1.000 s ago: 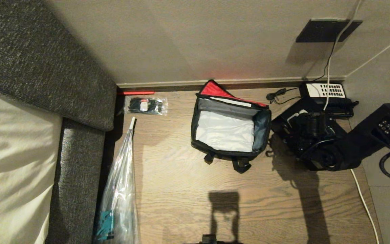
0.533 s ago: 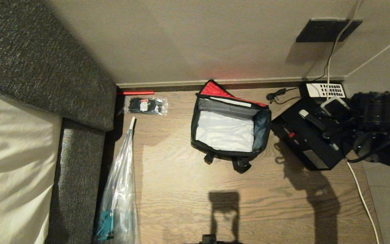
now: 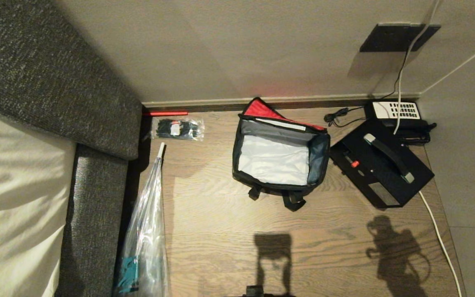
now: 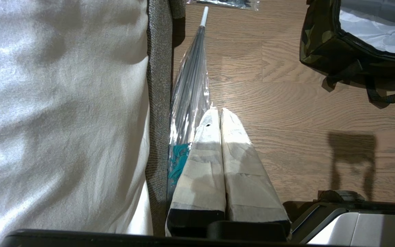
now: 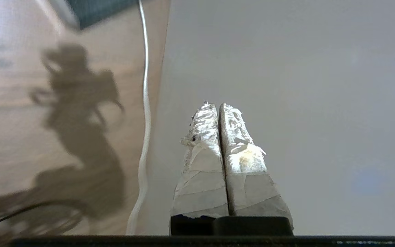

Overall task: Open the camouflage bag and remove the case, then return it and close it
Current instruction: Grip the handle again

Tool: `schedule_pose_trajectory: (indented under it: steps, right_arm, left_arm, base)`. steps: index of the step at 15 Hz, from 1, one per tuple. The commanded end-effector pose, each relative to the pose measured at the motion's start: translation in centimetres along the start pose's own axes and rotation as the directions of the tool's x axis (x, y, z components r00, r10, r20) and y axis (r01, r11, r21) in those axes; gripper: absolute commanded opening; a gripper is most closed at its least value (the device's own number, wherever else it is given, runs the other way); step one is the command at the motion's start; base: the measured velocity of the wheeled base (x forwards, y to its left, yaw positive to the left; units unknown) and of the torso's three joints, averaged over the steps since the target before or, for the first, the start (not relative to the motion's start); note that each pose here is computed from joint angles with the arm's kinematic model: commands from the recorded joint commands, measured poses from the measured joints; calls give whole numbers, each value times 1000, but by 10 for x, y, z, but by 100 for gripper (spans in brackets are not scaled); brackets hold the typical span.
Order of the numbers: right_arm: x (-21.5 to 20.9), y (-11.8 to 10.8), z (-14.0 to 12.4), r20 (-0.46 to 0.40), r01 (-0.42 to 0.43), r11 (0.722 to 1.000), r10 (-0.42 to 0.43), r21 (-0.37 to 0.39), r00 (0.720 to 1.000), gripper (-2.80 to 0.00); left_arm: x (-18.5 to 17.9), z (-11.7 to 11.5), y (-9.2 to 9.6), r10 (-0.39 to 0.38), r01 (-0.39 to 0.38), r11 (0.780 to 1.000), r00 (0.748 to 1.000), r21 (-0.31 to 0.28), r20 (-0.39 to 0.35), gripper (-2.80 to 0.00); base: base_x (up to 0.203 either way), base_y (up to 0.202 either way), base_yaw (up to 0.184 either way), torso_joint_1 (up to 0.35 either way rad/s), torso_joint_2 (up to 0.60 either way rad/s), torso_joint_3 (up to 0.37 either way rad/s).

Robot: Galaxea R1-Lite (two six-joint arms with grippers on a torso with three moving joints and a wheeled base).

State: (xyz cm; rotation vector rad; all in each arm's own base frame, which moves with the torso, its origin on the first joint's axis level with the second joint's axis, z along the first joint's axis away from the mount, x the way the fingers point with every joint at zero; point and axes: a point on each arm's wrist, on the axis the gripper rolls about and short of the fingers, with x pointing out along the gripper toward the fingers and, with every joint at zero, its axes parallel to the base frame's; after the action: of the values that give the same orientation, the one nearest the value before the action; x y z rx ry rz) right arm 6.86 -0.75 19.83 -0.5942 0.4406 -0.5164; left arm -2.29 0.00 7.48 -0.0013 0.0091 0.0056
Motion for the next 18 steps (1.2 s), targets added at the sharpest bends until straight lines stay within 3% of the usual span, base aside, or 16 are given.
schedule_pose_trajectory:
  steps: [1,2,3,5,8,10,18]
  right_arm:
    - [-33,1,-63,54,34,980,-45,195,998,-280]
    - [-37,10,-82,72,-11,966,-8,260,997,-280]
    - [-40,18,-95,125,-106,944,70,312,990,-280]
    - [-39,39,-117,223,-302,889,235,344,946,-280]
    - [-38,53,-126,406,-547,744,396,383,824,-280]
    - [-42,54,-132,477,-558,729,356,397,804,-280]
    - [-47,52,-138,556,-572,695,292,436,778,-280]
  left_arm:
    - [0,0,0,2,-2,1000,1000,0,0,-280]
    - [0,0,0,1,-1,1000,1000,0,0,-280]
    - [0,0,0,1,-1,1000,1000,0,0,-280]
    - [0,0,0,1,-1,1000,1000,-2,0,-280]
    - [0,0,0,1,-1,1000,1000,0,0,-280]
    - [0,0,0,2,-2,1000,1000,0,0,-280]
    - [0,0,0,1,-1,1000,1000,0,0,-280]
  base:
    - [0,0,0,0,0,0]
    - [0,0,0,0,0,0]
    - [0,0,0,0,0,0]
    - [0,0,0,0,0,0]
    - [0,0,0,0,0,0]
    - [0,0,0,0,0,0]
    - [0,0,0,0,0,0]
